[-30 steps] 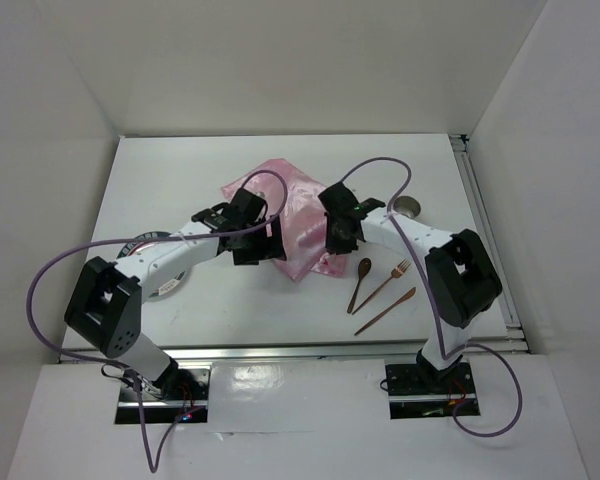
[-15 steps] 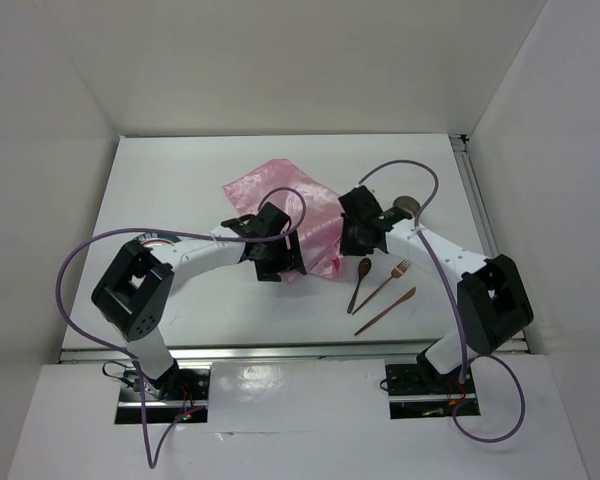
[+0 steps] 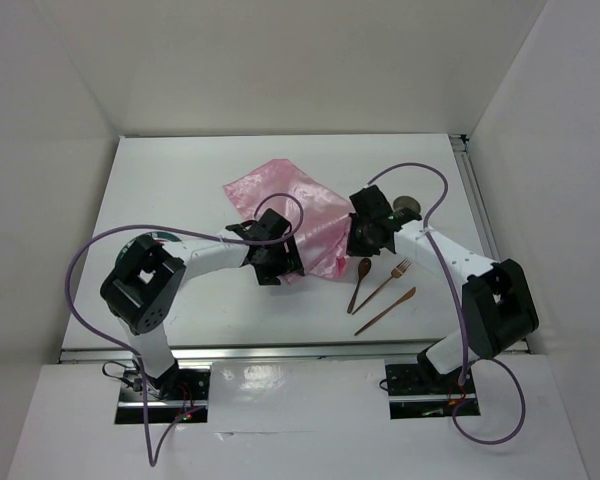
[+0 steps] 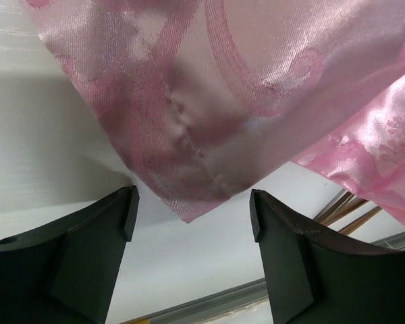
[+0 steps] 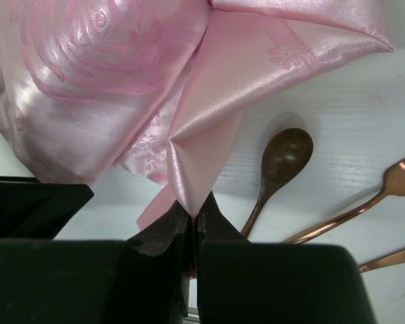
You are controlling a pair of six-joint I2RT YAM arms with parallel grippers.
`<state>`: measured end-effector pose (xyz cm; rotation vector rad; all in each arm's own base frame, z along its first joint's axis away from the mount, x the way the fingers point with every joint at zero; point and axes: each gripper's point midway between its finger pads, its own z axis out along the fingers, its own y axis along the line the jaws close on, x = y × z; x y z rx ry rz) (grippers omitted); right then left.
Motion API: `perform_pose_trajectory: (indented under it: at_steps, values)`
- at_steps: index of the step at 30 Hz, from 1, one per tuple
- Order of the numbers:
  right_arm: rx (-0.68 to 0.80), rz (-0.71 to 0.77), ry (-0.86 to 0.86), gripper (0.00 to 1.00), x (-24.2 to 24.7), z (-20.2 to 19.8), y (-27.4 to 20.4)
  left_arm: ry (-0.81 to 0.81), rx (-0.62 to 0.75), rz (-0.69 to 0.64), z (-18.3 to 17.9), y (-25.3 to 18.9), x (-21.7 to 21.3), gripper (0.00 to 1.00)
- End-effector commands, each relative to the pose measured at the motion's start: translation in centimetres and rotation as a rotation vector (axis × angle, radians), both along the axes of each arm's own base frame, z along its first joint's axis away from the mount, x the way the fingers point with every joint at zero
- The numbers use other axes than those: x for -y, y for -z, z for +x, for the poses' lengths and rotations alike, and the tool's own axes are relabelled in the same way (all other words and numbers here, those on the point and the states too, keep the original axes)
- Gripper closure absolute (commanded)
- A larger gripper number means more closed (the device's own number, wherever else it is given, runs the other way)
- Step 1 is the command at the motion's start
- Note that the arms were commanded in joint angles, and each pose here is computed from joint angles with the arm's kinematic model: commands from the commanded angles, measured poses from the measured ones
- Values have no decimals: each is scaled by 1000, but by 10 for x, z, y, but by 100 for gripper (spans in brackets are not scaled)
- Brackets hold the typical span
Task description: Set the dinner table for one person
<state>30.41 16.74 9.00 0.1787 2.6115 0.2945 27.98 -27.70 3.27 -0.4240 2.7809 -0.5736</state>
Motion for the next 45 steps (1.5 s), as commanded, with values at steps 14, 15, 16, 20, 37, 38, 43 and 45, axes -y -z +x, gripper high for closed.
perform_pose_trajectory:
  at_steps: [14, 15, 16, 20, 37, 38, 43, 45]
  values:
    - [88, 31, -19, 100, 8, 7, -28, -78, -27, 85, 34, 4, -31, 100]
    - [106, 34, -26, 100, 7, 11, -32, -72, -10, 86, 39, -6, -36, 100]
    - [107, 34, -26, 100, 7, 11, -32, -75, 0, 86, 44, -14, -42, 100]
    - [148, 19, -51, 100, 6, 20, -47, -90, 122, 50, 72, -75, -67, 100]
    - [565, -32, -146, 100, 14, 87, -228, -173, 705, -74, 114, -364, -178, 100]
    - [586, -19, -150, 100, 13, 83, -240, -202, 726, -72, 111, -372, -191, 100]
    - [651, -14, -156, 100, 24, 64, -289, -250, 825, -87, 72, -413, -224, 100]
    - [677, -6, -153, 100, 31, 48, -307, -260, 845, -81, 53, -421, -232, 100]
